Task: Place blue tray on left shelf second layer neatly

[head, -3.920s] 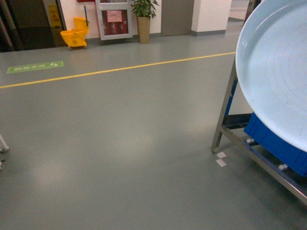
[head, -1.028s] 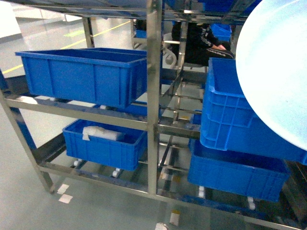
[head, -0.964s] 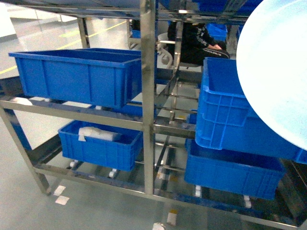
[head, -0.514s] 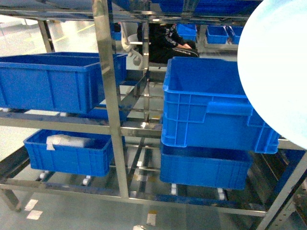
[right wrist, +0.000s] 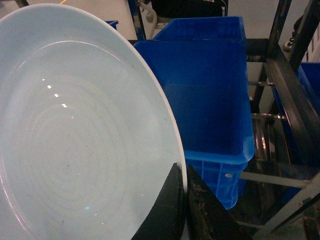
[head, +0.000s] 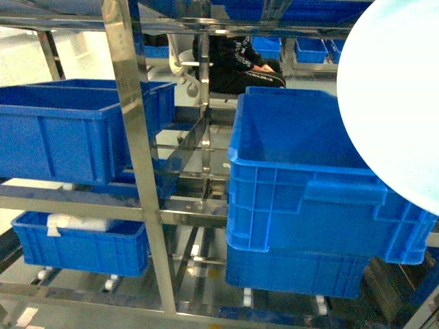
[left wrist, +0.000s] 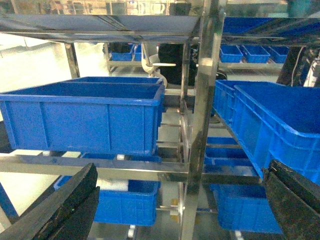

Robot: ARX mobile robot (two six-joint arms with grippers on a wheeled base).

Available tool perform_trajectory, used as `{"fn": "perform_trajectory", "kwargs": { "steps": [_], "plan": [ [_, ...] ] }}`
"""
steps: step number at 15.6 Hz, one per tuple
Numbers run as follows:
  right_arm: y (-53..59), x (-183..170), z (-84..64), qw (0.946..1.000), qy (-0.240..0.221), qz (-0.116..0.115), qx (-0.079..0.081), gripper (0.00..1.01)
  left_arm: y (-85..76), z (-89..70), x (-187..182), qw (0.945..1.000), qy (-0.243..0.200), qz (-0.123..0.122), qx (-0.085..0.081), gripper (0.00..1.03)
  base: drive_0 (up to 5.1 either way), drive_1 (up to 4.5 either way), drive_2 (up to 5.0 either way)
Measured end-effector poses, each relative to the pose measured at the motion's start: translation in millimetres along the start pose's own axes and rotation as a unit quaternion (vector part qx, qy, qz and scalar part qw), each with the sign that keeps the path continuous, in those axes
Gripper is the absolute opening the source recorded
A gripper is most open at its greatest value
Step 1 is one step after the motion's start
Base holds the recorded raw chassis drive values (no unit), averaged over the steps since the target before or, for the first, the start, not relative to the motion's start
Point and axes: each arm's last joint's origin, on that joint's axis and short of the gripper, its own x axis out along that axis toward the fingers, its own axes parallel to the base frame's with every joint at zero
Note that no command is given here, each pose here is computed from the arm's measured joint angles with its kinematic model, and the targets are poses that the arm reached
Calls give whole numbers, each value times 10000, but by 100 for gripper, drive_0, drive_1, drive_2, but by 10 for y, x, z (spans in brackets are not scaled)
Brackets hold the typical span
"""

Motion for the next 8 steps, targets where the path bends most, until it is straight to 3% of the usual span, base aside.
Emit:
{"fn": "perform_trajectory", "kwargs": {
  "steps": [8],
  "plan": [
    [-3, 11, -7, 10000, 26, 10, 8, 2, 1, -1, 0, 10000, 6, 10, 0, 98, -27, -27, -27]
  ]
}}
